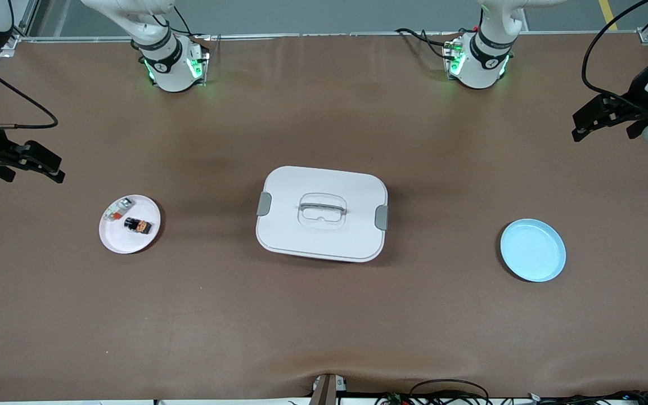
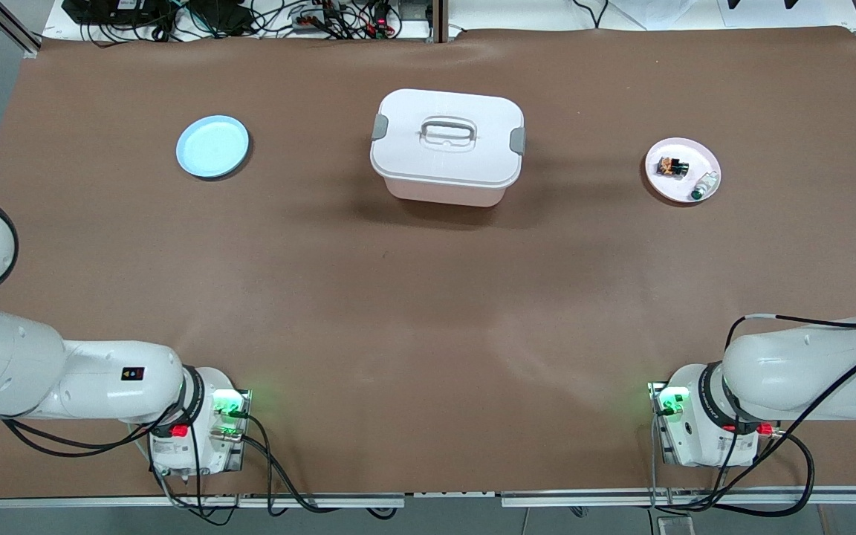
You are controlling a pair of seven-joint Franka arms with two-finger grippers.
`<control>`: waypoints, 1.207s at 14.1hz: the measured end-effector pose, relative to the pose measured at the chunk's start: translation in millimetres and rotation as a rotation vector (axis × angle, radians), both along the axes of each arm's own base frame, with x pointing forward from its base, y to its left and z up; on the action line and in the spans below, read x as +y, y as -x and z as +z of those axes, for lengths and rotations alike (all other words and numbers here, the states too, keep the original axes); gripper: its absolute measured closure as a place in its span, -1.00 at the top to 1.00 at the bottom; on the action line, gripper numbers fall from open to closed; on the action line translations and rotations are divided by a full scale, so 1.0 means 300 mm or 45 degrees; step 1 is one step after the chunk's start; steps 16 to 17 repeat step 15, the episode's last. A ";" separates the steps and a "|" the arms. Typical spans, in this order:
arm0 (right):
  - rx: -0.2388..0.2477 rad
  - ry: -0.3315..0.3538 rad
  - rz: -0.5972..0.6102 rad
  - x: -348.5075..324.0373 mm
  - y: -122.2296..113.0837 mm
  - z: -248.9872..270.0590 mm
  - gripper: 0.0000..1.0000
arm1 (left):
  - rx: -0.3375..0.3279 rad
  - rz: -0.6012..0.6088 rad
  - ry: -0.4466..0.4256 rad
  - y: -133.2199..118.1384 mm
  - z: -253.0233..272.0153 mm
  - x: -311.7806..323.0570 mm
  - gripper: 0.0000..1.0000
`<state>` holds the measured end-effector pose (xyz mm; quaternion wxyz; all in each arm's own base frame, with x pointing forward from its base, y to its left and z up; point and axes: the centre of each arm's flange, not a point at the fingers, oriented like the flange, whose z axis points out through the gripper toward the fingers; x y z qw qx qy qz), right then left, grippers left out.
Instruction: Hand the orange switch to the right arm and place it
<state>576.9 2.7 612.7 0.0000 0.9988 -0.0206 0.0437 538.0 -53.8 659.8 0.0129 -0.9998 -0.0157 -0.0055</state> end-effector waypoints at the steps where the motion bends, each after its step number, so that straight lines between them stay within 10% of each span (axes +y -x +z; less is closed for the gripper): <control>1: 0.000 0.000 0.000 0.000 0.000 0.000 1.00 | 0.002 0.000 0.000 0.001 0.000 0.000 1.00; 17: -0.007 0.001 -0.007 -0.010 -0.001 0.010 1.00 | 0.022 0.001 -0.002 0.011 0.011 0.002 1.00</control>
